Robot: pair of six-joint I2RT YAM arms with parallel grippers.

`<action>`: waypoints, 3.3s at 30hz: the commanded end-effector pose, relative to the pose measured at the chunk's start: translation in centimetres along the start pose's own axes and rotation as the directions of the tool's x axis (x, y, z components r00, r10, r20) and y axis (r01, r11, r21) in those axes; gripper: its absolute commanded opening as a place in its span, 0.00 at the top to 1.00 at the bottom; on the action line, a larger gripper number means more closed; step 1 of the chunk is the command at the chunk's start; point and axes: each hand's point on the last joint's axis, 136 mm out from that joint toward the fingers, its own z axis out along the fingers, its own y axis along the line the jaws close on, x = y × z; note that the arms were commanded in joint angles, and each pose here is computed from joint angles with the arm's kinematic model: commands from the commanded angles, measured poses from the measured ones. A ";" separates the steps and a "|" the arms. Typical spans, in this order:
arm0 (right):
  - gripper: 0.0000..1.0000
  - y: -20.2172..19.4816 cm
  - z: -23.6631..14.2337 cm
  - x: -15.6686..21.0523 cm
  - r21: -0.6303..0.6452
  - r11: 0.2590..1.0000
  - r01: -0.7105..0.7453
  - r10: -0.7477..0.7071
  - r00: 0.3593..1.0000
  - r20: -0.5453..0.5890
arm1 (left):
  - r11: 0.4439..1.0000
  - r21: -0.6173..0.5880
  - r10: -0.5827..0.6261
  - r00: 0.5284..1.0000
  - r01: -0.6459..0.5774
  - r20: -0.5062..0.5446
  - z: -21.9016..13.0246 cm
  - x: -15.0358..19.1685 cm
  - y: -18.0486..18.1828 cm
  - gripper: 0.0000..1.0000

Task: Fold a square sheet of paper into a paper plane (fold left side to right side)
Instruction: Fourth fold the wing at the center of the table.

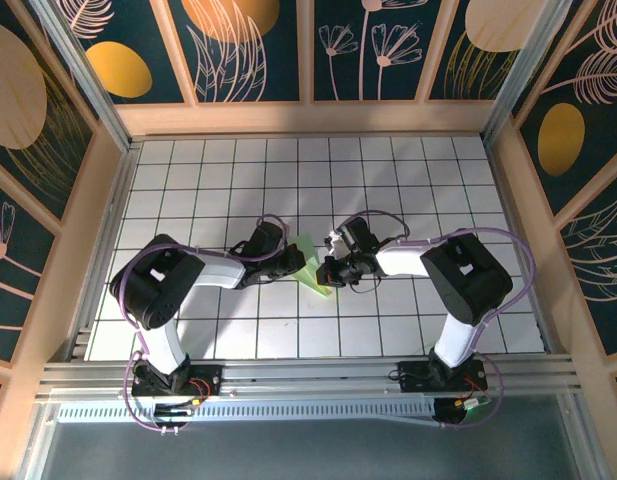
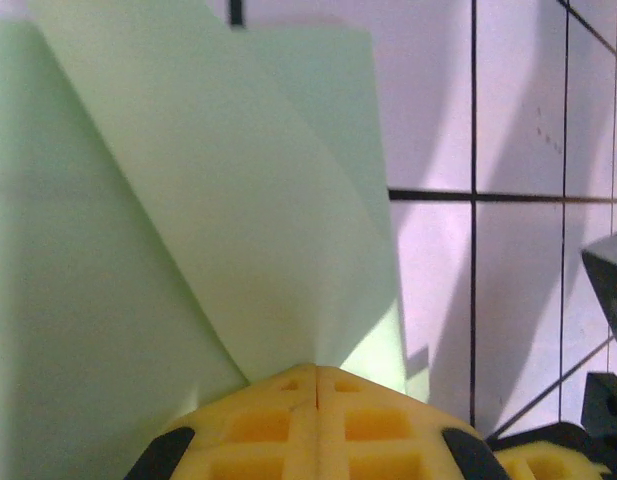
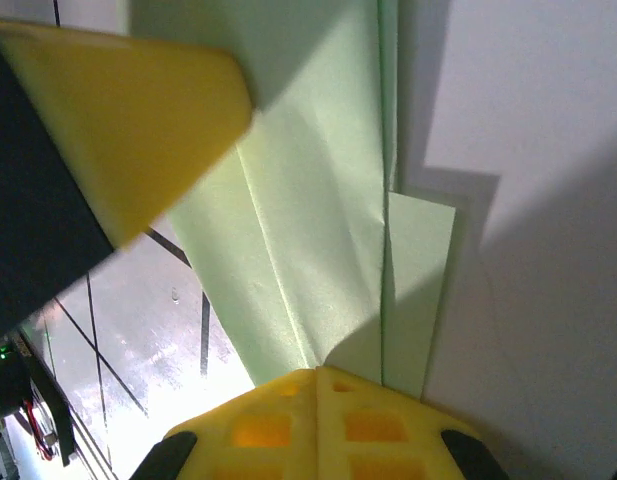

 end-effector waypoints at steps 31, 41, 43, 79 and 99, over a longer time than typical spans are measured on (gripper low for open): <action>1.00 -5.4 1.1 4.2 0.198 0.978 -0.070 0.091 0.991 -0.102 | 0.987 -0.070 0.154 0.967 -0.143 0.204 -5.4 -11.2 1.7 1.00; 1.00 -4.4 0.8 3.7 0.164 0.985 -0.061 0.075 0.994 -0.085 | 0.973 0.145 0.166 0.982 -0.178 0.092 -4.0 -3.2 -4.2 1.00; 1.00 -4.3 0.9 3.7 0.161 0.985 -0.059 0.074 0.994 -0.086 | 0.971 0.156 0.172 0.983 -0.181 0.070 -3.1 -2.6 -4.5 1.00; 1.00 1.6 -1.2 4.3 -0.047 0.999 0.001 -0.004 0.998 -0.062 | 0.994 0.015 0.107 0.991 -0.106 -0.085 0.6 2.9 1.3 1.00; 1.00 -0.7 0.1 6.5 0.012 0.998 -0.057 0.058 0.990 -0.129 | 0.994 0.014 0.105 0.991 -0.104 -0.077 0.3 3.1 1.4 1.00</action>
